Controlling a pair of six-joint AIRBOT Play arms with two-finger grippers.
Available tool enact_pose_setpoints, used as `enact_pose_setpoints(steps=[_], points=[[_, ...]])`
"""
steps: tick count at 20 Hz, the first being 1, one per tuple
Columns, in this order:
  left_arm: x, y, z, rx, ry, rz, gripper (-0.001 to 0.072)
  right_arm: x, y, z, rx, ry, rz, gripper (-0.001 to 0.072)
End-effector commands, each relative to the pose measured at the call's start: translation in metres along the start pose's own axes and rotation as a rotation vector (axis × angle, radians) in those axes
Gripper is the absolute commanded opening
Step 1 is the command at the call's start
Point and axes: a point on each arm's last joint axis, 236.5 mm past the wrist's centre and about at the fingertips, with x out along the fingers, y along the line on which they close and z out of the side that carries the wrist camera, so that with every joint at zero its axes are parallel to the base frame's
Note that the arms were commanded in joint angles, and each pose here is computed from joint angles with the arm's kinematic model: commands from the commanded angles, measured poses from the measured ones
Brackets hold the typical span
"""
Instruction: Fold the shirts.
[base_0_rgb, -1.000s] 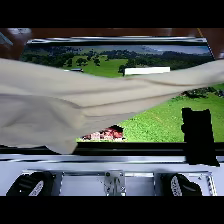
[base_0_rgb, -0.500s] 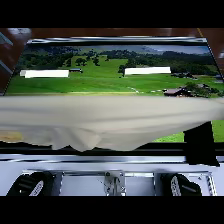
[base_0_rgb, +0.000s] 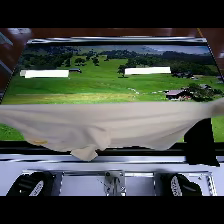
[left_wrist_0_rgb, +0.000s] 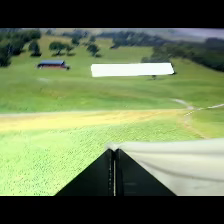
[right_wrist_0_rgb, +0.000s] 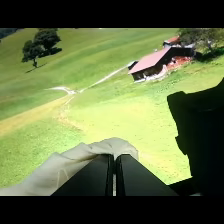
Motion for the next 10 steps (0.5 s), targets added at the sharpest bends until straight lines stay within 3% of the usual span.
enact_pose_setpoints(steps=[1,5,10], points=[[0.073,0.025,-0.024,-0.071,0.026,0.081,0.0035,0.078,-0.002,0.016,0.042,0.125,0.036,0.0056],[0.183,0.038,-0.048,-0.141,0.096,0.107,0.0035,0.222,0.006,0.006,0.085,0.320,0.038,0.0056],[0.281,0.105,-0.075,-0.362,0.203,0.254,0.0036,0.382,0.083,-0.047,0.029,0.391,0.124,0.0057]])
